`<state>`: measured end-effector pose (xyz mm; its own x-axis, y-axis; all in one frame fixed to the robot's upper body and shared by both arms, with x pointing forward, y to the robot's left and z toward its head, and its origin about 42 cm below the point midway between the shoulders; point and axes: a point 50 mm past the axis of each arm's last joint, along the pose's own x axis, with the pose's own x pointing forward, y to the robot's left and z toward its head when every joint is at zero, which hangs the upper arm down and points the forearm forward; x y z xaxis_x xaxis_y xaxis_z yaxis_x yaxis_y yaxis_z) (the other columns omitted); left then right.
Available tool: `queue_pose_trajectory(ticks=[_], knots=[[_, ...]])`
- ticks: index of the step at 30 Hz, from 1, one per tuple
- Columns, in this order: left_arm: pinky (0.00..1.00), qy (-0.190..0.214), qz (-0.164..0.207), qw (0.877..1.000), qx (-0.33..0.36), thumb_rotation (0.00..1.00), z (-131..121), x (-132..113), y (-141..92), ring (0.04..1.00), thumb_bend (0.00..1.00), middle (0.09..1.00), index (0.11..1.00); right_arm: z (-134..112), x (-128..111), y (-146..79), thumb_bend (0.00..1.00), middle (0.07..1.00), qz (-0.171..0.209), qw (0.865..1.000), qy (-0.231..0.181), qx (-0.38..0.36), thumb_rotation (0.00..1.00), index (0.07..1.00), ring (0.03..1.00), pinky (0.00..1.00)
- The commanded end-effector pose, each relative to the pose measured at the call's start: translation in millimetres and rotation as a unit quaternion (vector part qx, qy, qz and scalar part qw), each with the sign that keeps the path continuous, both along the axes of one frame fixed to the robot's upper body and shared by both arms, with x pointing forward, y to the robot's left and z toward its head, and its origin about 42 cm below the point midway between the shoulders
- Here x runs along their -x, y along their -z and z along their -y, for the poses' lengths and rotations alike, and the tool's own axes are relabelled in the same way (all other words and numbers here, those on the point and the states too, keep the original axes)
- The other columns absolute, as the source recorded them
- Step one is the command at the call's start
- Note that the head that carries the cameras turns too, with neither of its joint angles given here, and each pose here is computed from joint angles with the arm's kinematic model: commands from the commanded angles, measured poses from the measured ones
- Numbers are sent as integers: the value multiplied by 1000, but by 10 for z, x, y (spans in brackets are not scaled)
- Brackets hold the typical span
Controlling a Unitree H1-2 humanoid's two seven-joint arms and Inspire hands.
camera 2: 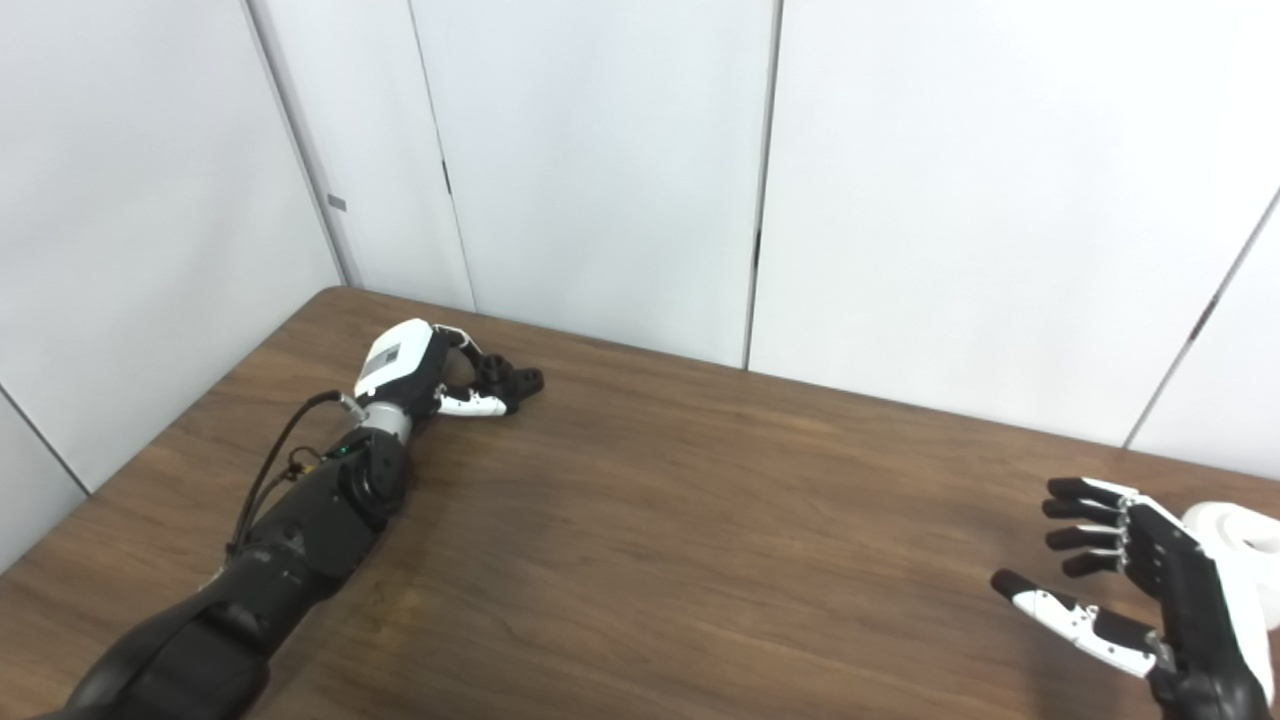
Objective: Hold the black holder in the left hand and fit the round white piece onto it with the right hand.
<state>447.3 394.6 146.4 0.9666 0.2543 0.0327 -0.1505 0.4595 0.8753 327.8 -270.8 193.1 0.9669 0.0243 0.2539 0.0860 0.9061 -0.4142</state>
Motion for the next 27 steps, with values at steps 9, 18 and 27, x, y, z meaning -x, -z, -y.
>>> queue_pose_trajectory(ticks=[9, 18, 27], knots=[[779, 45, -2, 999, -4, 59, 50, 61, -130, 879, 525, 793, 477, 26, -91, -232, 566, 649, 48, 999, -3, 1, 0, 664, 575, 464], [735, 172, -2, 985, -10, 67, 451, 224, -34, 868, 524, 816, 481, -1, -129, -279, 576, 650, 49, 999, -1, 2, 0, 664, 578, 468], [759, 291, 12, 957, -13, 73, 983, 349, 20, 875, 523, 828, 486, 14, -160, -315, 579, 647, 66, 998, -1, 10, 0, 663, 570, 459]])
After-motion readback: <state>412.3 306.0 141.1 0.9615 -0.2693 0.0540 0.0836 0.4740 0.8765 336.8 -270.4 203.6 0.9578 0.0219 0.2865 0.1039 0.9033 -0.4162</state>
